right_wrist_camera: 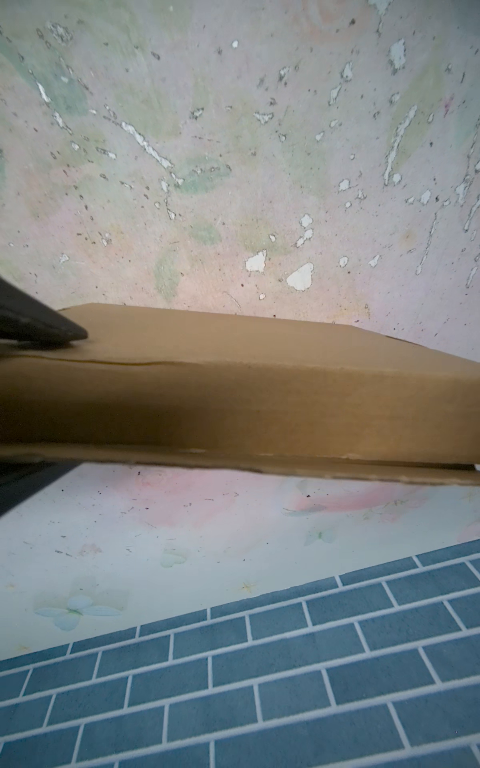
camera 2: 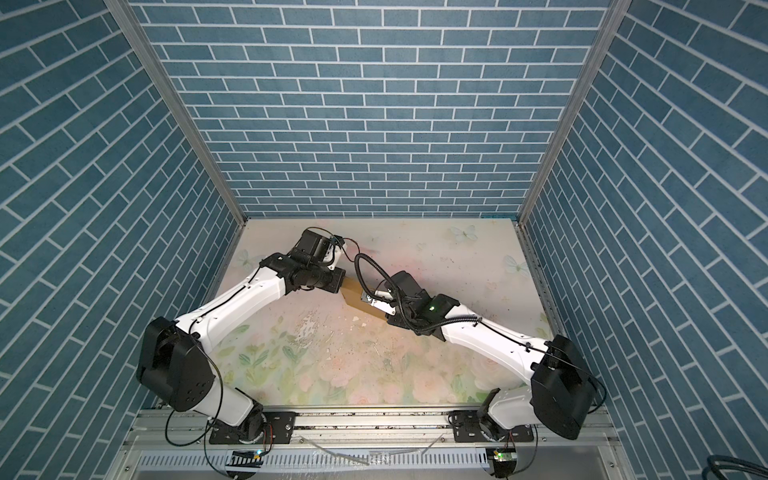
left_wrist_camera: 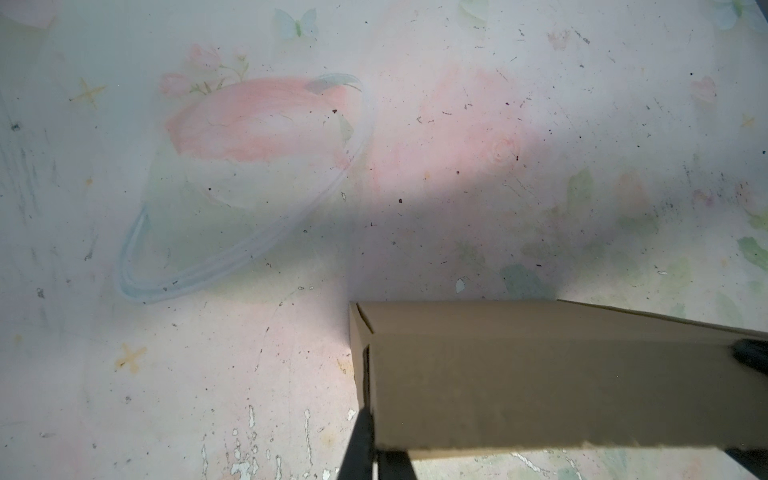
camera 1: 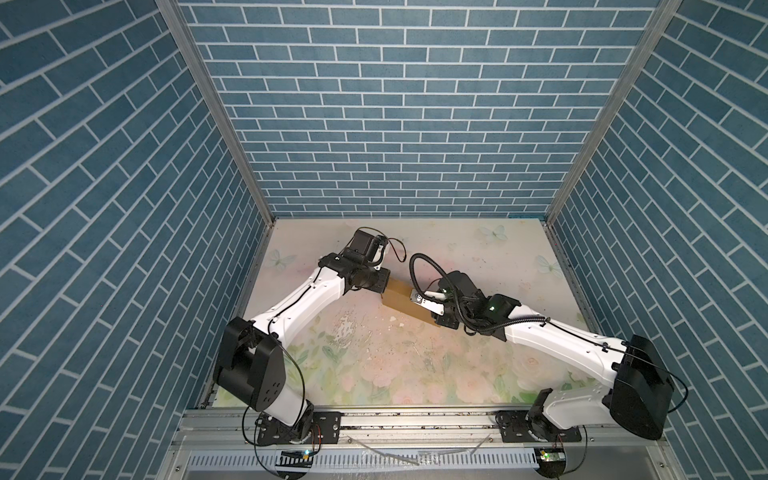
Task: Fold the paper box
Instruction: 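Hold the box with the right gripper while the left gripper releases and lifts away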
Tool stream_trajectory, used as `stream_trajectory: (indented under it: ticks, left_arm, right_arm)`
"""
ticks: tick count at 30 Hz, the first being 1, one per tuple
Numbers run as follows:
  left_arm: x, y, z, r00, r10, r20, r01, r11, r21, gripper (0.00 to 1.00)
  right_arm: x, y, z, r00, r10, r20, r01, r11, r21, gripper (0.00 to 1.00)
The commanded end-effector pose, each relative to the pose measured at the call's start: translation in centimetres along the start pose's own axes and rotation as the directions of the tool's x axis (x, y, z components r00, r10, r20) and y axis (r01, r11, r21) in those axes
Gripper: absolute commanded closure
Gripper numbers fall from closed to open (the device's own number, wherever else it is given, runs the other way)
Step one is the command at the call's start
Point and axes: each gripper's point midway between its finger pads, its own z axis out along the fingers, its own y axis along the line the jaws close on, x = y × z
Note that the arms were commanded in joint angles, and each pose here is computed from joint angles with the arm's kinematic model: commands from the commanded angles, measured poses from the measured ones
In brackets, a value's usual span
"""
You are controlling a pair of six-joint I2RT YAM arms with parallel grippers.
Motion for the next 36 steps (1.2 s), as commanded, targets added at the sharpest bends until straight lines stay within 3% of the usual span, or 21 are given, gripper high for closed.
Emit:
stream_trajectory:
  ticks: [1,19,29,36]
  left_arm:
    - [1.4,-0.3,0.7,0.999,-0.002,-0.048,0.003,1.000,0.015,0.90]
    - [0.6,-0.4,-0.1,1.000,0.010,-0.018,-0.009,1.000,0.015,0.66]
    - [-0.2,-0.5,-1.6,1.000,0.004,0.022,-0.005,1.000,0.017,0.48]
    - [-1.5,0.7,-3.3,0.991,-0.108,0.085,0.104,0.993,0.058,0.41]
  right_arm:
    - [-0.7,0.2,0.3,0.999,-0.030,0.016,0.030,1.000,0.007,0.61]
    - [-0.5,-0.6,1.3,0.996,0.090,-0.014,-0.091,0.996,-0.021,0.65]
    - [-0.2,-0.9,1.6,0.993,0.112,-0.024,-0.113,0.993,-0.041,0.65]
    - [-0.2,-0.9,1.6,0.993,0.117,-0.021,-0.118,0.992,-0.050,0.66]
